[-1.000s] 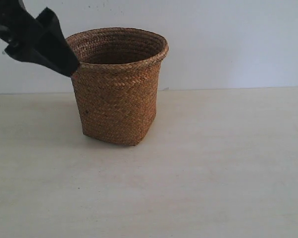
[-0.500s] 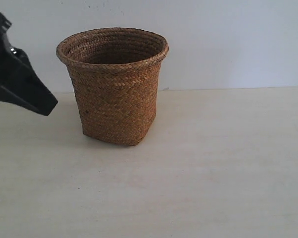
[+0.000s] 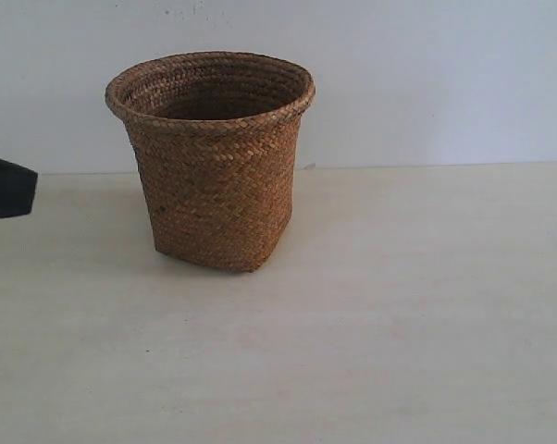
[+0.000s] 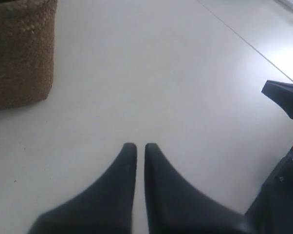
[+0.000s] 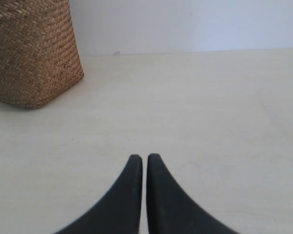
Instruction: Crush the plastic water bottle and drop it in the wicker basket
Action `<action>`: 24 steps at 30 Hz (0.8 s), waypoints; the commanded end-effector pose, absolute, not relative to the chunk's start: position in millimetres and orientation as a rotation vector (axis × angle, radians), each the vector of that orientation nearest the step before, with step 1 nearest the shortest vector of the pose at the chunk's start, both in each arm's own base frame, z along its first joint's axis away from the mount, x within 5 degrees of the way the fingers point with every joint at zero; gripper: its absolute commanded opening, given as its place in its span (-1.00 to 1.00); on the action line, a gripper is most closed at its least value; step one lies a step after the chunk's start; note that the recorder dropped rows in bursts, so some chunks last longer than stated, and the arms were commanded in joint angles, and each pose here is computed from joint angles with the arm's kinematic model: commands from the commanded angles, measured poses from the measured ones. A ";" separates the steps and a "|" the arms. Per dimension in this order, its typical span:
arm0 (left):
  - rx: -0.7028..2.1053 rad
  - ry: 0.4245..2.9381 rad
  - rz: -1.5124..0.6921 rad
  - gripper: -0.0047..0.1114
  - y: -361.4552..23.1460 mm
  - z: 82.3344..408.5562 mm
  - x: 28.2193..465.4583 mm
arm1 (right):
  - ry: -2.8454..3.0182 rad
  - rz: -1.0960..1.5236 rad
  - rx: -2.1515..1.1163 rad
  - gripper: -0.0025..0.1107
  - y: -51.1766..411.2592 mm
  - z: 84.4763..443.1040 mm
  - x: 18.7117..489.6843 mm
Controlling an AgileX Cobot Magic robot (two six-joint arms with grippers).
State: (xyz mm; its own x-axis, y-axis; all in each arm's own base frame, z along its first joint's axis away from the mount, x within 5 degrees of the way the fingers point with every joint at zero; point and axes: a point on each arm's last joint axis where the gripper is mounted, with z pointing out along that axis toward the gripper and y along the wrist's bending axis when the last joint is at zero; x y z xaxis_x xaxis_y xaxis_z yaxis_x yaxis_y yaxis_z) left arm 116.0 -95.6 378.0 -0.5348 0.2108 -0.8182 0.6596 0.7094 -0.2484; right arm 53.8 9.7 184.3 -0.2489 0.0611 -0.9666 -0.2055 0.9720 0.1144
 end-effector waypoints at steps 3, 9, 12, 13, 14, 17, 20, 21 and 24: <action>0.680 1.971 -0.641 -0.82 -89.1 387.7 108.3 | 1.796 0.246 -0.105 -0.96 9.4 185.3 53.7; 0.639 1.871 -0.587 -0.82 -75.9 396.8 96.9 | 1.796 0.246 -0.105 -0.96 9.4 185.3 53.7; 0.551 1.789 -0.500 -0.82 -62.0 386.5 91.1 | 1.796 0.246 -0.105 -0.96 9.4 185.3 53.7; 0.537 1.757 -0.452 -0.82 -57.2 378.1 89.0 | 1.796 0.246 -0.105 -0.96 9.4 185.3 53.7; 0.528 1.726 -0.397 -0.82 -52.5 367.3 86.9 | 1.796 0.246 -0.105 -0.96 9.4 185.3 53.7; 0.427 1.629 -0.272 -0.82 -37.8 332.8 80.2 | 1.796 0.246 -0.105 -0.96 9.4 185.3 53.7; 0.259 1.562 -0.226 -0.82 -25.0 293.5 75.3 | 1.796 0.246 -0.105 -0.96 9.4 185.3 53.7; 0.201 1.539 -0.220 -0.82 -20.9 282.0 73.1 | 1.796 0.246 -0.105 -0.96 9.4 185.3 53.7; 0.099 1.498 -0.184 -0.82 -12.0 252.2 66.8 | 1.796 0.246 -0.105 -0.96 9.4 185.3 53.7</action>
